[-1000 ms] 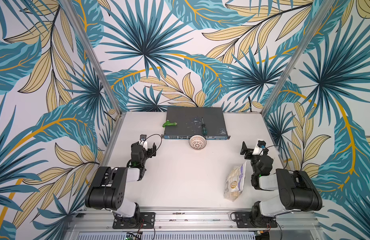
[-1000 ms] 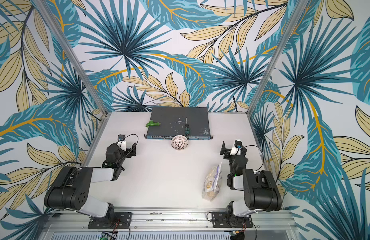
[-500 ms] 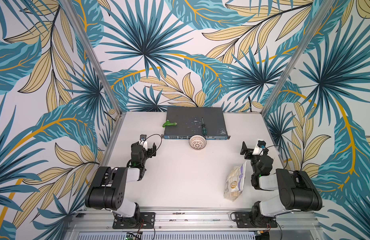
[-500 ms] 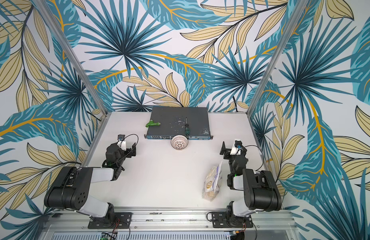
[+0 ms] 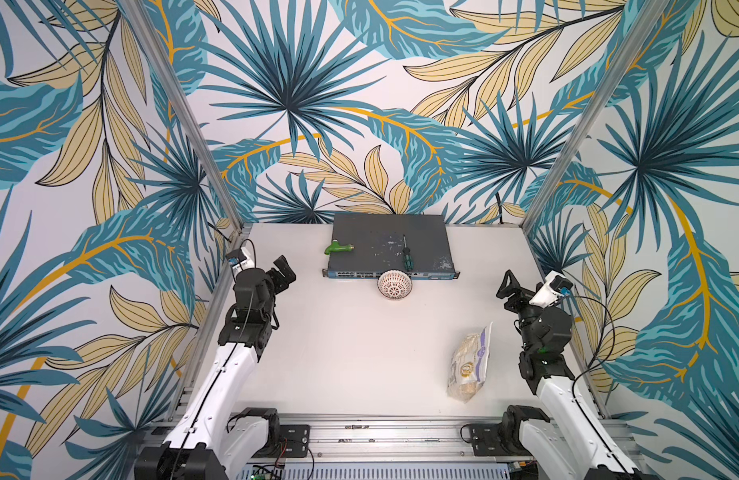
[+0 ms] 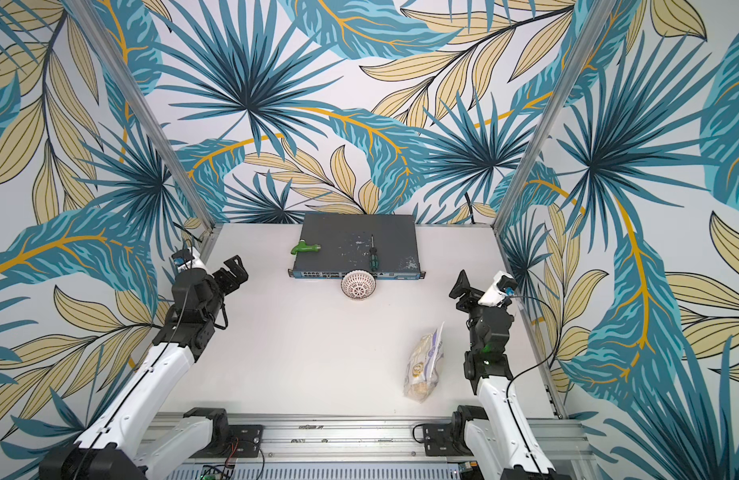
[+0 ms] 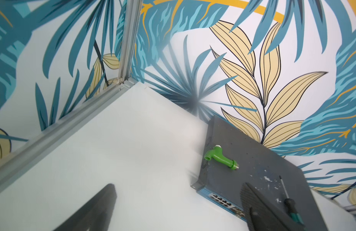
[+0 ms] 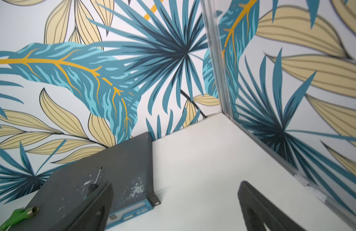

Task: Pour the oats into the breakfast bowl
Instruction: Pick up the bowl from the center of the board.

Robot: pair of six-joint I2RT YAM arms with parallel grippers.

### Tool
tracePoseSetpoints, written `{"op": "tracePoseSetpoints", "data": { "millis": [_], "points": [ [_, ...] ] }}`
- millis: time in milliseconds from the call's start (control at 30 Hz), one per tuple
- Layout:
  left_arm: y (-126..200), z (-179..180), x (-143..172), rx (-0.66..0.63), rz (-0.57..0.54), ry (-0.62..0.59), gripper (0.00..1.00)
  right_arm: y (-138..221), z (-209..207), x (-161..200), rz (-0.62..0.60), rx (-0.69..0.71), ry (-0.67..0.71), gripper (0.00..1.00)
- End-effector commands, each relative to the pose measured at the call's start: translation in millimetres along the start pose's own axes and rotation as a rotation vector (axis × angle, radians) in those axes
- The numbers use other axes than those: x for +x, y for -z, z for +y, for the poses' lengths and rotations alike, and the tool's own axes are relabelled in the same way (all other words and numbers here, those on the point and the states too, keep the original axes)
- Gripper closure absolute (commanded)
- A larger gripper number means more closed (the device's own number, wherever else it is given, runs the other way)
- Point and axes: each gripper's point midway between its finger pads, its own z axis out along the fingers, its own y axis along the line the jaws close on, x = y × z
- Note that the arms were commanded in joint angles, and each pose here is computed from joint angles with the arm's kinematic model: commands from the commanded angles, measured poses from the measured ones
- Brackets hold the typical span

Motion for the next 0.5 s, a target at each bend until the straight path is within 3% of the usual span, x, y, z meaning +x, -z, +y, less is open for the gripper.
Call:
{"op": "tracePoseSetpoints", "data": {
  "millis": [0, 67, 133, 333, 467],
  "points": [
    [5.0, -7.4, 47.7, 0.038, 0.292, 0.122, 0.00, -1.8, -17.9, 55.8, 0.305, 0.110, -0.051, 0.00],
    [5.2, -22.4, 52.3, 0.094, 0.349, 0.114, 0.00, -3.4, -32.5, 57.5, 0.356, 0.236, -0.133, 0.00],
    [7.4, -36.3, 55.9, 0.123, 0.374, 0.077, 0.00, -2.1, -32.5, 53.8, 0.375, 0.261, -0.172, 0.00],
    [7.4, -84.5, 90.6, 0.137, 0.495, -0.034, 0.00, 15.9, -41.2, 41.1, 0.181, 0.229, -0.173, 0.00],
    [-2.9, -115.2, 126.3, 0.160, 0.563, -0.074, 0.06, 30.4, -25.8, 40.5, 0.081, 0.074, -0.136, 0.00]
  ]
}}
